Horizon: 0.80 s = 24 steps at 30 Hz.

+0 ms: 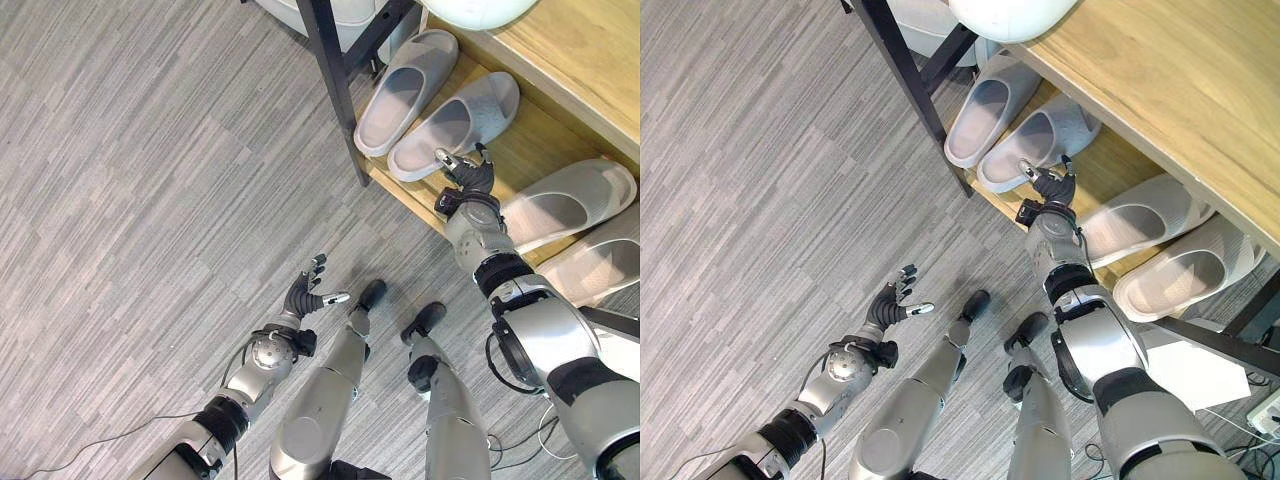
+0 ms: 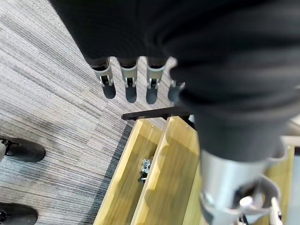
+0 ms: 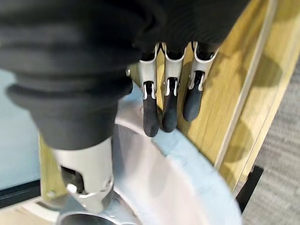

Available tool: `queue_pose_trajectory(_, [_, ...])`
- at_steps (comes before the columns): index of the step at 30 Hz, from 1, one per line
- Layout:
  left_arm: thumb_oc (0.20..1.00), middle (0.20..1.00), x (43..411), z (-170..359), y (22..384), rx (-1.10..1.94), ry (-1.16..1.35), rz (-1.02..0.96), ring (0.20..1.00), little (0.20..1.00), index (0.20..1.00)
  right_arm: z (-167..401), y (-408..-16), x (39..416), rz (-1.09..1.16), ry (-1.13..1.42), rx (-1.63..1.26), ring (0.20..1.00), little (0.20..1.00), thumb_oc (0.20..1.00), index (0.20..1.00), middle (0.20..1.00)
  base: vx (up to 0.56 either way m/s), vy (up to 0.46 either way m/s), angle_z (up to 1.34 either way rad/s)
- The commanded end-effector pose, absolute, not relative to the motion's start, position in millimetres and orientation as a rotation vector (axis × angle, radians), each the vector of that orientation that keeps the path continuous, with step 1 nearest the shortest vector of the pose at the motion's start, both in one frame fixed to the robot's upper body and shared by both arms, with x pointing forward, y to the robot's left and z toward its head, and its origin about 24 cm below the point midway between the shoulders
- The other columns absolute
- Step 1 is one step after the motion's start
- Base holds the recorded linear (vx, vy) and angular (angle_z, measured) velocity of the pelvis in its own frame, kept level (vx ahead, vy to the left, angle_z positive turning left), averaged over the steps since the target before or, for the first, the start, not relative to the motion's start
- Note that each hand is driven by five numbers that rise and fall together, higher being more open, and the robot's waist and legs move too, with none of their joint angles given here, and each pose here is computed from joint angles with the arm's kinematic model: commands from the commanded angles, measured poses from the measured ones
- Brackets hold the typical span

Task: Arrange the slippers neatly on the shoe rack.

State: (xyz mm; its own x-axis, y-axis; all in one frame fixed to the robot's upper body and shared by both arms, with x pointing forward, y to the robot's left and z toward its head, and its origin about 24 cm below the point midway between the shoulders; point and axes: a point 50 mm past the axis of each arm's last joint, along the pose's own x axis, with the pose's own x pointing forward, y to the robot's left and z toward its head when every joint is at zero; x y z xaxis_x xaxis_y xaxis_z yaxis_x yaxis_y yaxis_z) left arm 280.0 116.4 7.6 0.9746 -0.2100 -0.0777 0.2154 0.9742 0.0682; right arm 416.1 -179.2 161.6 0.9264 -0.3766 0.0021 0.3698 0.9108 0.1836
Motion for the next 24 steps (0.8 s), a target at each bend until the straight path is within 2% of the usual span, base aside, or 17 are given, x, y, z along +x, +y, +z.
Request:
queue_pose_trajectory(1, [1.000,1.000,287,20,118,0.092,0.012,-0.237,1.000,1.000,1.000,187,-175,420,-0.353,-0.112,0.164,1.000,1.000,1.000,1.000,1.000,0.00,0.000,0.00])
queue_pose_trajectory(14, [1.000,1.000,281,7,134,0.053,0.074,-0.130,1.000,1.000,1.000,161,-180,400,-0.415,-0.185,0.161,1.000,1.000,1.000,1.000,1.000,-0.01,0.000,-0.04])
queue_pose_trajectory(19, [1.000,1.000,270,-6,146,0.020,0.125,-0.047,1.000,1.000,1.000,136,-155,372,-0.363,-0.259,-0.003,1.000,1.000,1.000,1.000,1.000,-0.01,-0.017,-0.24])
queue_pose_trajectory(20, [1.000,1.000,264,-14,152,0.013,0.161,-0.012,1.000,1.000,1.000,116,-141,354,-0.292,-0.241,-0.015,1.000,1.000,1.000,1.000,1.000,-0.01,-0.015,-0.37])
queue_pose_trajectory(24, [1.000,1.000,254,-26,161,0.026,0.218,0.018,1.000,1.000,1.000,91,-130,334,-0.181,-0.185,-0.022,1.000,1.000,1.000,1.000,1.000,0.01,-0.042,-0.18])
